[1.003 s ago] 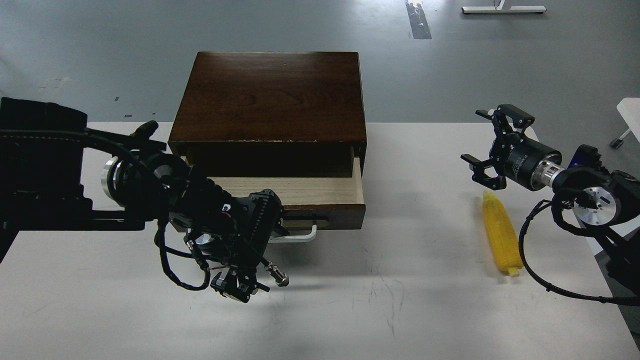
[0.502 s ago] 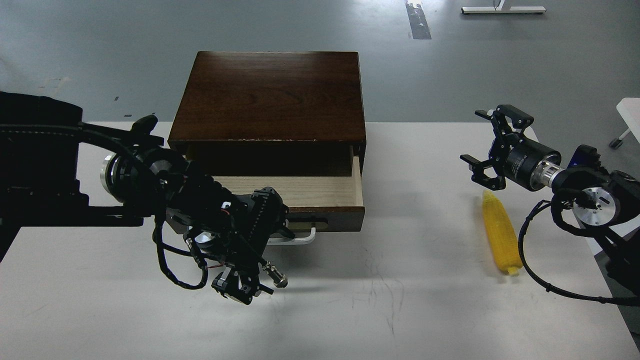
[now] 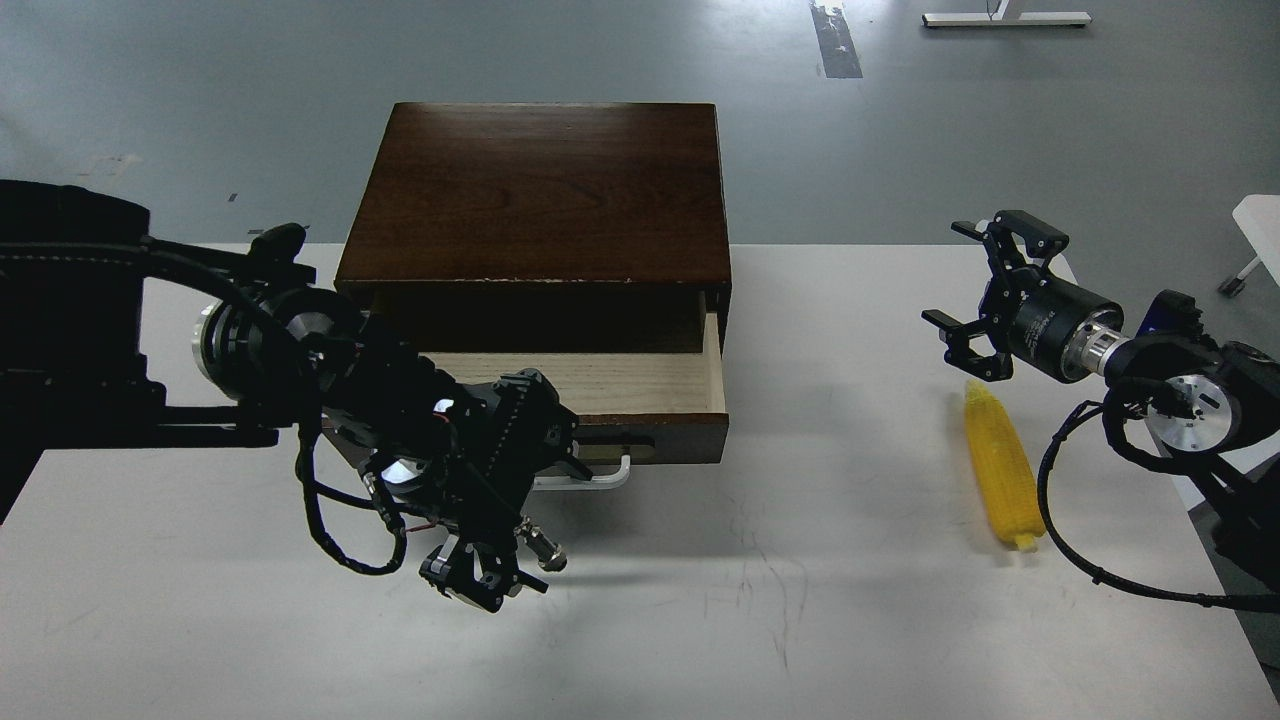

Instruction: Put corn in drawer with both arms

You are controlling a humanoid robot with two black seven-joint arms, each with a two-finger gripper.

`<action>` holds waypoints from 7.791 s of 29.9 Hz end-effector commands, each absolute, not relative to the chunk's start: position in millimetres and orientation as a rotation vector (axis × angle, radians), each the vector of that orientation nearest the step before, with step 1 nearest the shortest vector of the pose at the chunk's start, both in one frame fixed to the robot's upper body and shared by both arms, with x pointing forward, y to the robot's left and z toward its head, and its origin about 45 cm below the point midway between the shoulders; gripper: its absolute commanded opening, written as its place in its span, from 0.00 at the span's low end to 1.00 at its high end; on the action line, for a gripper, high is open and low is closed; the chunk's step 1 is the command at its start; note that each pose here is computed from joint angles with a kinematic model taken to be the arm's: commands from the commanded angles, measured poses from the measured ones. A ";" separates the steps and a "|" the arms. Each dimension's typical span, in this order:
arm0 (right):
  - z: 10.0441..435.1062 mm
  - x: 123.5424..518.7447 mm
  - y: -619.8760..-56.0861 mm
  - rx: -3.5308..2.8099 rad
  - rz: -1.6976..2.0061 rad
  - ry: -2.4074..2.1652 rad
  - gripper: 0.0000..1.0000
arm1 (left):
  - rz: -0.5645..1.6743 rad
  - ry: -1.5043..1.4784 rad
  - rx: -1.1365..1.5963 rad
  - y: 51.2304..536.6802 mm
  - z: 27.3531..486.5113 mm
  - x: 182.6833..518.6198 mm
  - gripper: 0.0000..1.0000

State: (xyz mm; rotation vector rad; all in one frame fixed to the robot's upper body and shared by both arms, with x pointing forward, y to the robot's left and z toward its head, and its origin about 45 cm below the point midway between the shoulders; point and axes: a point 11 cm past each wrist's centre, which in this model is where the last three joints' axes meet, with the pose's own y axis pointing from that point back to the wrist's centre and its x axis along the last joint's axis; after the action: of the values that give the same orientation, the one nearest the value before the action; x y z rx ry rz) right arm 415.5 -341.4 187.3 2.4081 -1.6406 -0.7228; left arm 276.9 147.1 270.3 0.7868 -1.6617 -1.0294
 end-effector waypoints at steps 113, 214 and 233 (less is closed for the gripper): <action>184.6 361.8 -337.6 1.769 0.625 -0.471 0.00 | 1.446 0.143 -0.002 439.5 277.7 463.9 0.98; 365.1 487.7 -234.2 2.591 0.227 -1.473 0.96 | 1.320 0.145 -0.052 437.6 296.4 459.5 0.98; 248.6 455.0 -289.0 2.508 -0.574 -1.581 1.00 | 1.321 0.208 -0.022 430.9 263.6 453.4 0.98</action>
State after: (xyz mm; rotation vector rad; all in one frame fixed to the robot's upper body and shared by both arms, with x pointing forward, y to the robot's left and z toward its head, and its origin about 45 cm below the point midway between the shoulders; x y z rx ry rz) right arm 455.4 -291.2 257.6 2.5192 -1.5794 -0.5478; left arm 455.9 430.9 269.6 -0.0287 0.1973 1.3202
